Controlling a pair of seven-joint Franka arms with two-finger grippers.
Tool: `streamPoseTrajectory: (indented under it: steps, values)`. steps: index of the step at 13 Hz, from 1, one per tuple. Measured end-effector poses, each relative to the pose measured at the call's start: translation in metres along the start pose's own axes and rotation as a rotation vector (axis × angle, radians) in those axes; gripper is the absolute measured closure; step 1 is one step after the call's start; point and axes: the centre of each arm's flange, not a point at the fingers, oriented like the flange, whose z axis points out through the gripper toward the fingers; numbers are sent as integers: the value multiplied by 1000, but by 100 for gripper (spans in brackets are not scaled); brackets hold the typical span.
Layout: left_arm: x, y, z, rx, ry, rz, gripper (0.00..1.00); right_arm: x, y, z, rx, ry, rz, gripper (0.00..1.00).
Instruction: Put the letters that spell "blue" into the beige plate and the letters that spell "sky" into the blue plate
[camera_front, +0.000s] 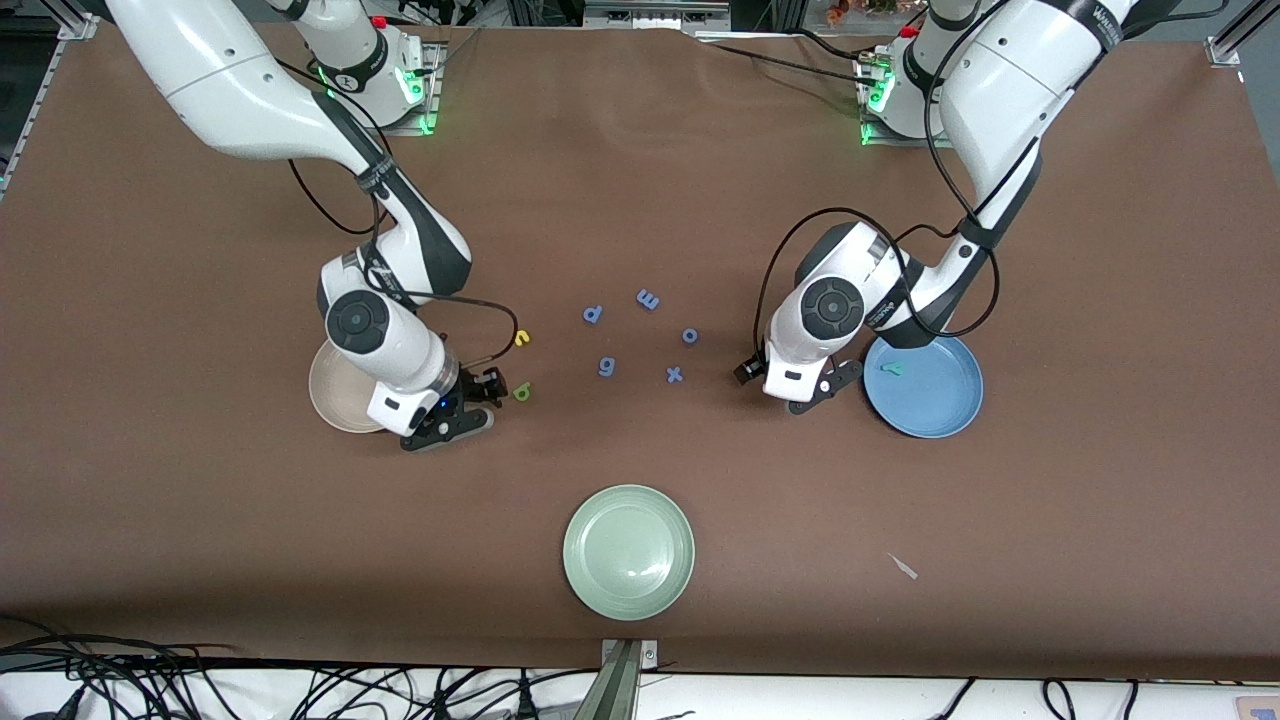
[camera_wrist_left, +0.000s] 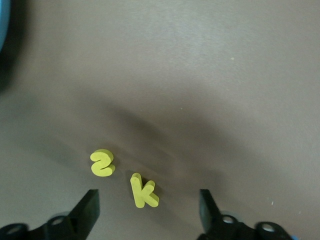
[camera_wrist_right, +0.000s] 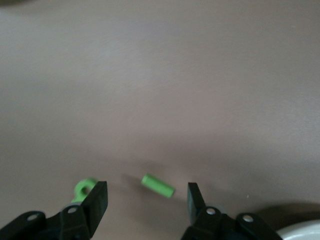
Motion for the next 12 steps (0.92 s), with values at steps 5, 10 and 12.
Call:
streamPoseTrajectory:
  steps: [5, 10, 12]
  values:
    - [-1, -6, 18, -29, -6, -49, 26, -4, 7, 25, -39, -80, 248, 32]
    - [-1, -10, 23, -24, -10, -52, 54, -7, -5, 27, -46, -88, 285, 30]
    - [-3, -11, 25, -20, -12, -48, 63, -8, -4, 28, -49, -94, 286, 31]
